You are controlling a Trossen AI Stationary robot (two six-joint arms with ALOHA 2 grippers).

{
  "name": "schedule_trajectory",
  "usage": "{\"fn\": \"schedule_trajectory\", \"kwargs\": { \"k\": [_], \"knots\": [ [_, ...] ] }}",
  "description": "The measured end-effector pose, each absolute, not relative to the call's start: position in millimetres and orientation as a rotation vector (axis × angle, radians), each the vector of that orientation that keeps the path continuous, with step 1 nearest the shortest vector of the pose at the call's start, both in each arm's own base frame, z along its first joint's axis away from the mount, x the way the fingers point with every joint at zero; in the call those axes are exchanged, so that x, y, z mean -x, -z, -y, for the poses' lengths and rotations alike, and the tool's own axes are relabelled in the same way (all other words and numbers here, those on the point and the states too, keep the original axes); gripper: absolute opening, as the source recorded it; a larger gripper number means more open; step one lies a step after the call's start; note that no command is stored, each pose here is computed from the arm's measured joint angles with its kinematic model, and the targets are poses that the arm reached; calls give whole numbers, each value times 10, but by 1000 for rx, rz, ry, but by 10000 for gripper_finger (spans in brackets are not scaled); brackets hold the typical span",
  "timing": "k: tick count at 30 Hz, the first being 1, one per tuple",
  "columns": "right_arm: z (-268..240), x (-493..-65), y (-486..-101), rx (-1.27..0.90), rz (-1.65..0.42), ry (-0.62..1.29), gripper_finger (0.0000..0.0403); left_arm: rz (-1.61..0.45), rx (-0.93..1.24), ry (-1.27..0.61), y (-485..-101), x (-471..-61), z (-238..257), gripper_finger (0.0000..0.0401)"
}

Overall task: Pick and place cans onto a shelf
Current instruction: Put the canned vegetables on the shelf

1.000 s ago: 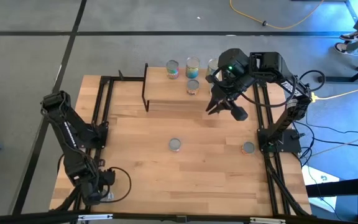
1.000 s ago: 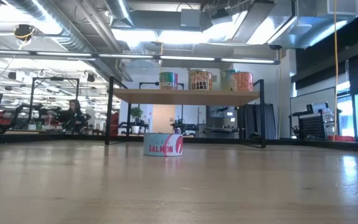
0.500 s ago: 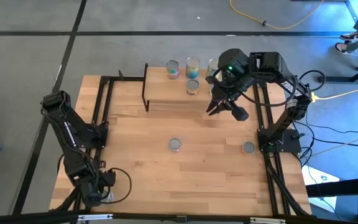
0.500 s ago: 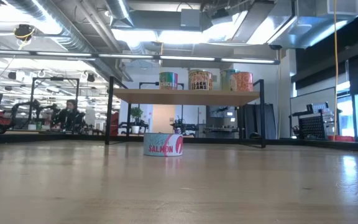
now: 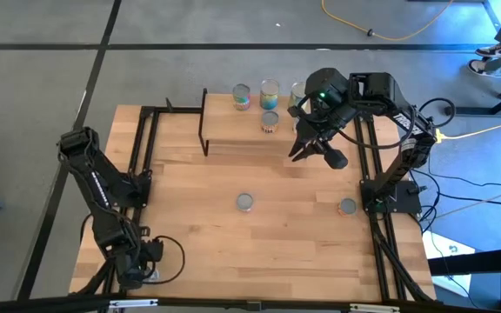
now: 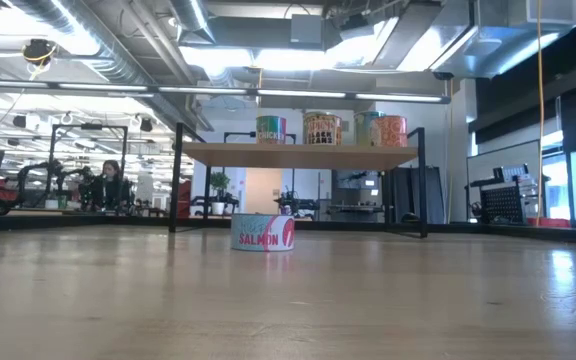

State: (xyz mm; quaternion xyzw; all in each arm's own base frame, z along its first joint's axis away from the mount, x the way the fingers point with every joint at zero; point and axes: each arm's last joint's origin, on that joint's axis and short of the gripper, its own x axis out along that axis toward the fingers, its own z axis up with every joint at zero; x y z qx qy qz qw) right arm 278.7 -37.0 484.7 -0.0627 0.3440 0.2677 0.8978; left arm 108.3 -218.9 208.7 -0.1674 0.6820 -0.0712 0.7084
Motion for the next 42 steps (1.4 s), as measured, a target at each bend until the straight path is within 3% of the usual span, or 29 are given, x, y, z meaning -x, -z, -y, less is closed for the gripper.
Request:
{"fn": "schedule_trajectory", "kwargs": {
  "k": [6,12,23,32,42],
  "knots": [
    [371,-2787,-4848,130,-712,-554,67,-1517,357,160,-2057,-1074,2171,62],
    [371,-2787,-4848,130,-711,-554,67,-1525,370,145,-2049,-1091,2155,10],
    [370,-2788,-4848,130,-711,-554,67,-1552,460,112,-2120,-1360,1950,2],
    [391,-2788,-4837,164,-745,-487,67,-1408,507,94,-2699,-1505,1419,1],
    [407,-2784,-4826,188,-775,-434,67,-1307,532,-214,-3506,-1590,694,1]
  ]
}}
